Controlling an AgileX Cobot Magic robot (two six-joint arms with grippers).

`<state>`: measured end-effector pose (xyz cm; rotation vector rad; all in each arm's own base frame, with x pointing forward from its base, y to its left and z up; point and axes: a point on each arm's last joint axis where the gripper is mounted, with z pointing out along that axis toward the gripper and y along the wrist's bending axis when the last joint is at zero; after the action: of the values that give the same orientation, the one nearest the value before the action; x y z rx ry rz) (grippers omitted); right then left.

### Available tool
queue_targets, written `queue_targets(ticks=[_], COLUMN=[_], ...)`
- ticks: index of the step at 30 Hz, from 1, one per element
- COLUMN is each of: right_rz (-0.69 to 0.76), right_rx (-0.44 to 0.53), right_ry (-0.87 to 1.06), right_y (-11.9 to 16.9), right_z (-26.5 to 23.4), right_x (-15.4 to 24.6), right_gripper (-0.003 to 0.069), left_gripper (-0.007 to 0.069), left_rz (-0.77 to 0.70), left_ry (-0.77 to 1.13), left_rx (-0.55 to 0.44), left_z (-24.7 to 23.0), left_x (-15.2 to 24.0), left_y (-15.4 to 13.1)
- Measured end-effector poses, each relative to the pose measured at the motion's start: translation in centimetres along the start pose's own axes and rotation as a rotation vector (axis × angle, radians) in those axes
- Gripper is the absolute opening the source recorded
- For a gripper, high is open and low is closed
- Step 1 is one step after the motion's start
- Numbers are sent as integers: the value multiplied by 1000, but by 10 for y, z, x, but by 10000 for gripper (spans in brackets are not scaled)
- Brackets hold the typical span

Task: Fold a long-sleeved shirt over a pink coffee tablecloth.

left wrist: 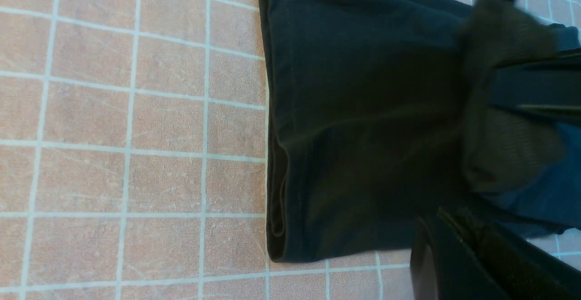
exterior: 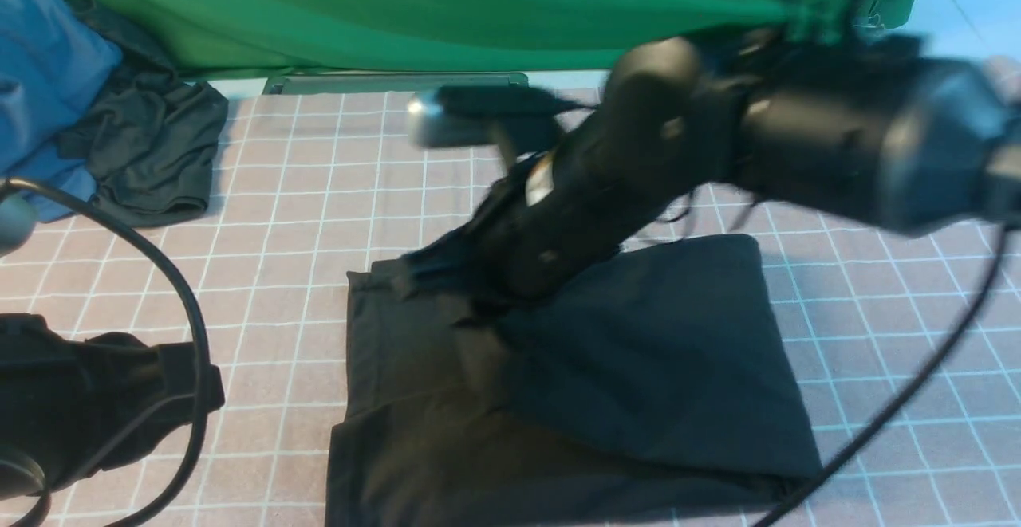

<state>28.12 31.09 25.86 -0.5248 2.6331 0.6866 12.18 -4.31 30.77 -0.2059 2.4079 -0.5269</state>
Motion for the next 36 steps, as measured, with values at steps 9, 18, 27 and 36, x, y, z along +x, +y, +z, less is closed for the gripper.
queue_targets(ticks=[9,18,27,36], right_rz=[-8,0,-314,-314], right_rx=[-12,-45,95,341], right_ry=[32,28,134,122], right_y=[13,22,6,-51], right_z=[47,60,-14,-111], right_x=[3,6,-23,-24], right_gripper=[137,391,285,37], left_gripper=[13,13,13,13], left_rz=[-2,-2,-59,-76], left_ry=[5,17,42,219], left_rx=[0,-4,16,49], left_z=[0,0,3,52], left_x=[0,2,2,-29], left_y=[0,0,-2,-18])
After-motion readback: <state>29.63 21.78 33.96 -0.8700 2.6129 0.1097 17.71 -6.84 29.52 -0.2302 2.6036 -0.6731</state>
